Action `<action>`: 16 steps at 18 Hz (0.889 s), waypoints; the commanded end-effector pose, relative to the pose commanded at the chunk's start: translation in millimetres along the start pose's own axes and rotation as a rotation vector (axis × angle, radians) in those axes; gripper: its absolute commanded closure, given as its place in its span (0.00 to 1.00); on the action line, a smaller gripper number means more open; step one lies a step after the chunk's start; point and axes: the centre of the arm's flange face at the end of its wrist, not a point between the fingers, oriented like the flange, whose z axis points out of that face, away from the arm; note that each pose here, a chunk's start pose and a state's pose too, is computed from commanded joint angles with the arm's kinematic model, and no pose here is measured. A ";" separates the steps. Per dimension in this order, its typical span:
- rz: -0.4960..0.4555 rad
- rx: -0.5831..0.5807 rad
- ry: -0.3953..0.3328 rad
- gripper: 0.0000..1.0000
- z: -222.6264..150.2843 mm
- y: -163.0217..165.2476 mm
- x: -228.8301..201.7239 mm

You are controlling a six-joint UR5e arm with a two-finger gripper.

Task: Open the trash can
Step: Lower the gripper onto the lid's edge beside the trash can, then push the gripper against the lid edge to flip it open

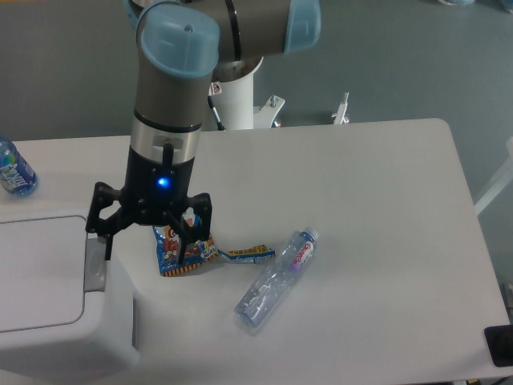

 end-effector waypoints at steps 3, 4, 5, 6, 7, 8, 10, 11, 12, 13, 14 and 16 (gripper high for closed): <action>0.000 -0.007 0.002 0.00 4.1 0.9 0.6; 0.001 -0.009 0.002 0.00 5.4 1.1 1.1; 0.002 -0.010 0.003 0.00 6.7 1.3 1.7; 0.001 -0.012 0.001 0.00 7.7 1.3 1.2; 0.001 -0.012 0.001 0.00 7.7 1.3 1.2; 0.001 -0.013 0.001 0.00 8.7 1.3 0.8; 0.000 -0.016 0.002 0.00 10.4 1.8 0.2; 0.001 -0.017 0.002 0.00 10.6 2.0 1.1; 0.004 -0.017 0.003 0.00 10.8 2.2 2.1; 0.004 -0.017 0.001 0.00 10.8 2.2 2.0; 0.004 -0.022 0.002 0.00 14.1 2.5 1.8; 0.004 -0.026 0.002 0.00 17.6 2.1 0.5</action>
